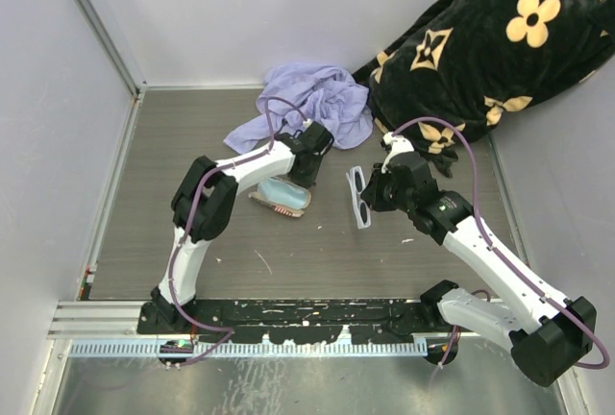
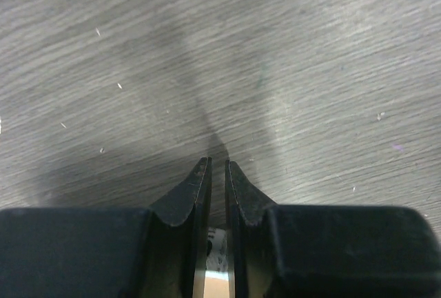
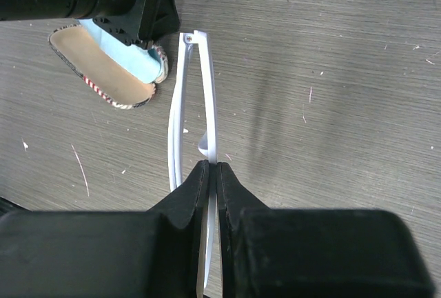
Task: Organize the sunglasses
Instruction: Adjust the sunglasses case at the center of the board.
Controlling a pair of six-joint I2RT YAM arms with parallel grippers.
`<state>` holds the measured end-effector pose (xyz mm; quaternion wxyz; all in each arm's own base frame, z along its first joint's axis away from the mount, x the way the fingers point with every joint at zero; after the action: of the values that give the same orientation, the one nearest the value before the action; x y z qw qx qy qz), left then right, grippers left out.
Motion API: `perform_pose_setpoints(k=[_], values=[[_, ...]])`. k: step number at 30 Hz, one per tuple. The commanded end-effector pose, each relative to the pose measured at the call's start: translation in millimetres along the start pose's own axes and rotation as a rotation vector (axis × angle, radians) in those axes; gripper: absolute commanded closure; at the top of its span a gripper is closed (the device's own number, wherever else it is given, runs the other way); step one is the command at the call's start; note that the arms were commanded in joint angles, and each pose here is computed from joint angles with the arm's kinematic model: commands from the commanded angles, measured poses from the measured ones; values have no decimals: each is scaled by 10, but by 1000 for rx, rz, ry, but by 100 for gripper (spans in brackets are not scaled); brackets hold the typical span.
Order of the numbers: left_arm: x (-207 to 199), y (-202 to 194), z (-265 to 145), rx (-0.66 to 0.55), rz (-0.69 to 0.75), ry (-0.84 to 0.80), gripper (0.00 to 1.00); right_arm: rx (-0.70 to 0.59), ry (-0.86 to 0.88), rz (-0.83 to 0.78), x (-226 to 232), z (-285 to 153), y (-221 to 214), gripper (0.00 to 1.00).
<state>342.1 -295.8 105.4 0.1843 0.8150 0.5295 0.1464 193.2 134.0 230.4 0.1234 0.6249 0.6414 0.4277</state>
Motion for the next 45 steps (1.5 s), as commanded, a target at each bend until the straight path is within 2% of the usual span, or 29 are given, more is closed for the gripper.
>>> perform_pose_setpoints(k=[1,14,33,36,41,45], values=[[-32,5,-202,-30,-17,-25,85,-63,19,20,43,-66,103,100],[-191,-236,-397,-26,4,-48,86,-63,16,21,49,-58,117,100],[-187,-476,-669,-45,-6,-65,86,-65,3,22,38,-46,121,100],[-176,-472,-814,-83,-27,-94,87,-77,-5,22,30,-56,133,100],[-181,-362,-1253,-243,-56,-214,85,-104,-5,19,36,-67,174,100],[-117,-313,-1557,-328,-69,-252,84,-133,-8,15,36,-58,211,100]])
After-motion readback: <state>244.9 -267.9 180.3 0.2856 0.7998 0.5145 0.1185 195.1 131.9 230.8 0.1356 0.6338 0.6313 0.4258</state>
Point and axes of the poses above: each gripper's point midway between its finger pads, its own z axis out along the fingers, its own x axis along the line the jaws close on, y = z × x, the point moved 8 cm from there along -z, back along the fingers, and after that the axes turned 4 degrees about z, right-handed, at the moved point
